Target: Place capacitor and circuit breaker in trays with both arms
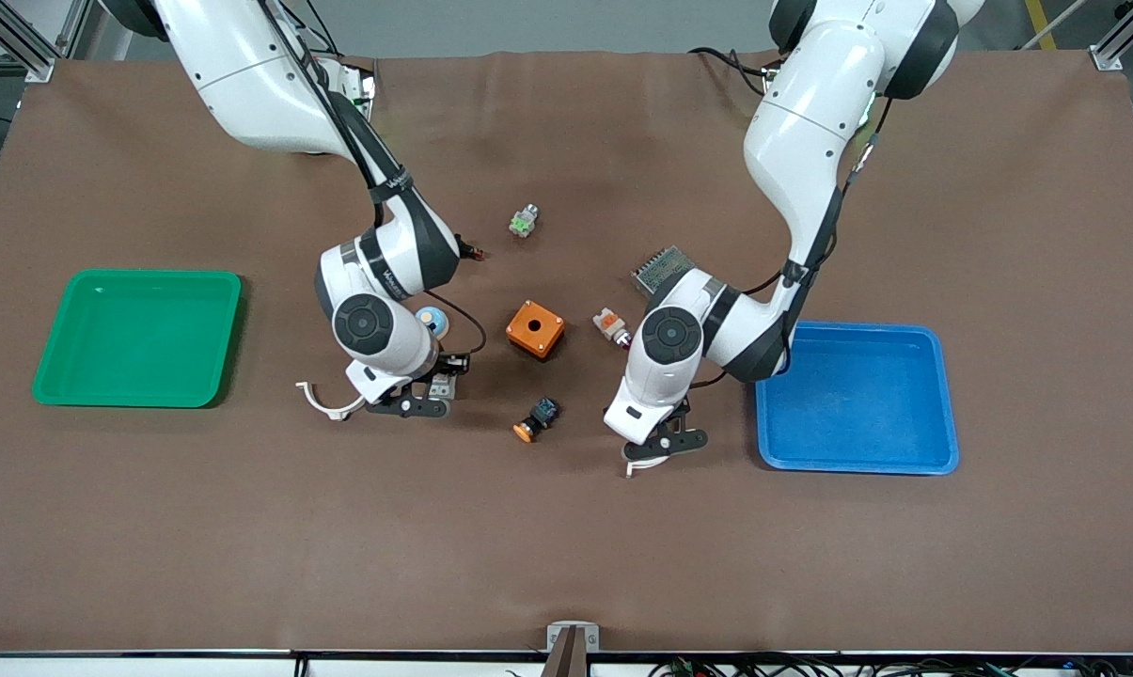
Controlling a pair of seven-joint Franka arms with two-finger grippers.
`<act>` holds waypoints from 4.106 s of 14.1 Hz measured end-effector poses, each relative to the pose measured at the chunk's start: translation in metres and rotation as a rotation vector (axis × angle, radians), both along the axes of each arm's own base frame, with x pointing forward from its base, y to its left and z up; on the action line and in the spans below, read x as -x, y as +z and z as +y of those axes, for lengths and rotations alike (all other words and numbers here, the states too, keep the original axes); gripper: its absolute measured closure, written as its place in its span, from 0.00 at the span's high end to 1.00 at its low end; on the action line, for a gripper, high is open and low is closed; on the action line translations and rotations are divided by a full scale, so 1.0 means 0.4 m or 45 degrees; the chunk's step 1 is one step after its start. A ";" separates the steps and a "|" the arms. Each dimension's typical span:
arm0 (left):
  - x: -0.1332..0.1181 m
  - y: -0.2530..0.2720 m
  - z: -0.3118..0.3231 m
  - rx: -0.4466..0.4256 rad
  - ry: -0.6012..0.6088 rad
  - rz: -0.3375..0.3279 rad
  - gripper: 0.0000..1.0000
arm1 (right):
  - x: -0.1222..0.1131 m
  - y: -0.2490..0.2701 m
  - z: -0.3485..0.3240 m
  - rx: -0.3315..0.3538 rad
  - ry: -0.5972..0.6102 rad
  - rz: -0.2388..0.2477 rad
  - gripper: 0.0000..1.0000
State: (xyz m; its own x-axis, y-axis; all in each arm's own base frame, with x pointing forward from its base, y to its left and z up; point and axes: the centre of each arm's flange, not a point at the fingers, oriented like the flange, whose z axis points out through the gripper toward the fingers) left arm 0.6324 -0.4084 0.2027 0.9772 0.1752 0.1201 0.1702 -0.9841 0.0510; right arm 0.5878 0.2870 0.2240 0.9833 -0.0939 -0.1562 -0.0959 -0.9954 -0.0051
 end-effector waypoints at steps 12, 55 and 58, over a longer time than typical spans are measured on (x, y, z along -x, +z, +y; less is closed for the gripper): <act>-0.057 0.238 0.474 -0.108 0.078 0.139 0.34 | -0.123 0.597 -0.934 0.081 0.013 0.229 0.40; 0.225 1.074 0.915 -0.118 -0.337 0.147 1.00 | 0.143 0.913 -0.741 -0.010 0.036 -0.081 1.00; 0.255 1.106 0.903 -0.098 -0.339 0.142 1.00 | 0.154 1.057 -0.756 -0.006 0.024 -0.167 1.00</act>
State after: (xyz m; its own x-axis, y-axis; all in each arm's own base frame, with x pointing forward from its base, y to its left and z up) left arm 0.5303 -0.0472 0.6449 0.9954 -0.0947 0.0126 -0.0943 -0.9951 -0.0303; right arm 0.5260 -0.0152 0.6468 0.9968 -0.0750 -0.0265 -0.0755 -0.9969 -0.0212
